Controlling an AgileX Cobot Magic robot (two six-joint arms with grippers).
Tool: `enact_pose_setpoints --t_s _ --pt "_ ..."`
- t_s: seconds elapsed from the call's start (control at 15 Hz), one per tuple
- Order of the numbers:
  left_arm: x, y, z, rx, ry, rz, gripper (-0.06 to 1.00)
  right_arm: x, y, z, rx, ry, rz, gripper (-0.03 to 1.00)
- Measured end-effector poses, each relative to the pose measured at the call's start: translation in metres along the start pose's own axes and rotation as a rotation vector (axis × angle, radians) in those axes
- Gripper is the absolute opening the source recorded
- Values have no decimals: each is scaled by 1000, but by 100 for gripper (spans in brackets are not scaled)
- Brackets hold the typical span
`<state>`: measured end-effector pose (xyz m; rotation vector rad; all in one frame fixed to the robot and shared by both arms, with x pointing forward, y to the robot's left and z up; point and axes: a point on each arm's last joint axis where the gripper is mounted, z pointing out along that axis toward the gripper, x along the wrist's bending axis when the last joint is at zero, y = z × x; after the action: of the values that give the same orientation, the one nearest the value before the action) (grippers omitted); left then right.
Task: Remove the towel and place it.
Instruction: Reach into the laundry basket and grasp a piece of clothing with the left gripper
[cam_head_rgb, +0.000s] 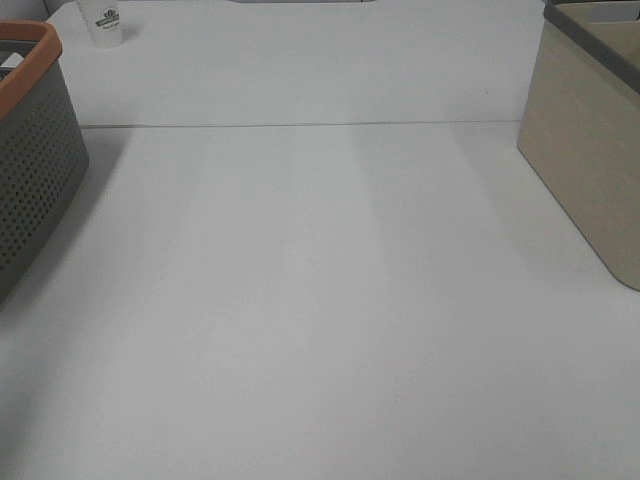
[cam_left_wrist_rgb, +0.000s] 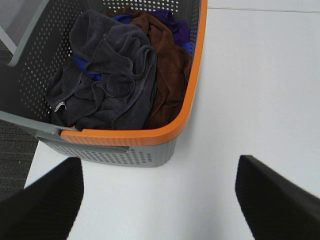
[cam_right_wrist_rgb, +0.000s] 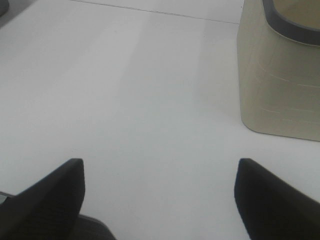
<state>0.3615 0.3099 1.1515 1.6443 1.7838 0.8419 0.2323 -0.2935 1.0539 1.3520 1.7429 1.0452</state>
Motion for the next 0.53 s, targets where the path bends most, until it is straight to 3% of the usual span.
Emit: enact_pose_setpoints --t_s 0.4,0.53 --pt "-2 34 37 50 3 -6 77 0 0 0 0 0 0 80" --pt "-4 55 61 57 5 -72 77 0 0 0 0 0 0 80"
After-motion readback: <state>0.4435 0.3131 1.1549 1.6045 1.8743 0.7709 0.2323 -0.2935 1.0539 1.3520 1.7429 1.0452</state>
